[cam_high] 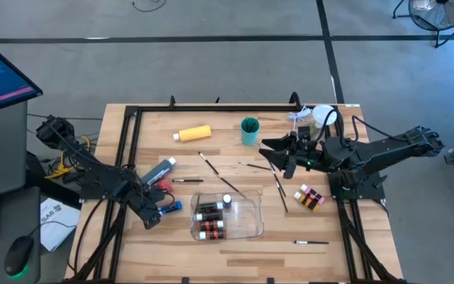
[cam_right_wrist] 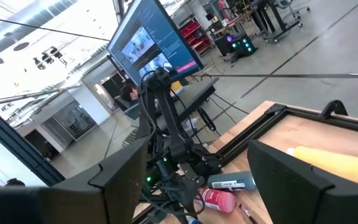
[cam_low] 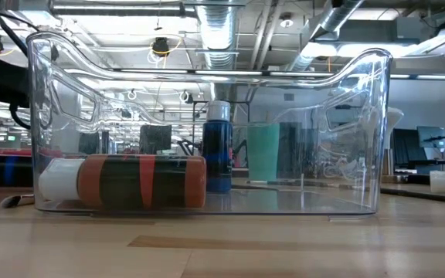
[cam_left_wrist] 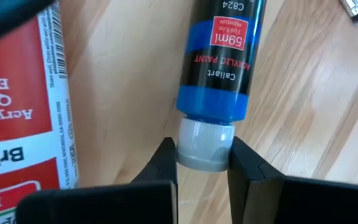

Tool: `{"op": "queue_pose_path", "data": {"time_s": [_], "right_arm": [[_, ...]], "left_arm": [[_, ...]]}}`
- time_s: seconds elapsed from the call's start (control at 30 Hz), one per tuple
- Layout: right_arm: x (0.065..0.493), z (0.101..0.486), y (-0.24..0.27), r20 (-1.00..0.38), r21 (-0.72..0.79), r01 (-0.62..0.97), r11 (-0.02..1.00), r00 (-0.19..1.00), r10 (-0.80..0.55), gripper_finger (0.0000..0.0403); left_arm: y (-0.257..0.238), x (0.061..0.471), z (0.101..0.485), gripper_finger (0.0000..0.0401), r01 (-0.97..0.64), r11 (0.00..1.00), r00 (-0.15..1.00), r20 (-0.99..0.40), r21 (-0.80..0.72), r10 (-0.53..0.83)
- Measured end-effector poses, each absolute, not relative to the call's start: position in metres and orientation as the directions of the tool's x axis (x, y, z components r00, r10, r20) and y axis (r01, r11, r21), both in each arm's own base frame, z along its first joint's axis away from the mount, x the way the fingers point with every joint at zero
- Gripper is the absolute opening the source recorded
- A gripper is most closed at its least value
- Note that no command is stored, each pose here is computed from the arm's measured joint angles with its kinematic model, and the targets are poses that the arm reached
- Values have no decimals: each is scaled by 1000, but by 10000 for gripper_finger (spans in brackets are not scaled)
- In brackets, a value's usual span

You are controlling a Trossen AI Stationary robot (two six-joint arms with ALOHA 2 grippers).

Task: Pick & Place Paint Supplies
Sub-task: Put the blue paint bottle into the transparent bin

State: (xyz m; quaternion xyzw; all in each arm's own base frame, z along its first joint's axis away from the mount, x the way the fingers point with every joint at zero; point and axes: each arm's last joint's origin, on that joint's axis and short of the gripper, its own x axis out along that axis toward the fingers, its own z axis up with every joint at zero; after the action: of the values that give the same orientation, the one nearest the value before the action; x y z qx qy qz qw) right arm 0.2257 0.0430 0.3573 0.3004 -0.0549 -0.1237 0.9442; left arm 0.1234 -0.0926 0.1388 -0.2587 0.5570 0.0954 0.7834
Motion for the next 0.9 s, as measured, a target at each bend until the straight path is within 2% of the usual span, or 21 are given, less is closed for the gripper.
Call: {"op": "queue_pose_path", "data": {"time_s": [0.3, 0.53, 0.73, 0.9], "right_arm": [[240, 349, 39, -3, 617, 191, 764, 971, -240, 270], [276, 319, 34, -121, 668, 93, 738, 993, -15, 270], [306, 330, 33, -148, 589, -29, 808, 979, 142, 270], [326, 348, 27, -310, 472, -1, 882, 936, 168, 270]], "left_arm": [[-95, 126, 143, 28, -435, 841, 379, -913, -321, -151], [-100, 132, 155, 28, -419, 834, 409, -895, -358, -179], [-103, 134, 163, 28, -407, 829, 379, -896, -385, -230], [-106, 137, 174, 28, -395, 826, 394, -886, -402, -243]]}}
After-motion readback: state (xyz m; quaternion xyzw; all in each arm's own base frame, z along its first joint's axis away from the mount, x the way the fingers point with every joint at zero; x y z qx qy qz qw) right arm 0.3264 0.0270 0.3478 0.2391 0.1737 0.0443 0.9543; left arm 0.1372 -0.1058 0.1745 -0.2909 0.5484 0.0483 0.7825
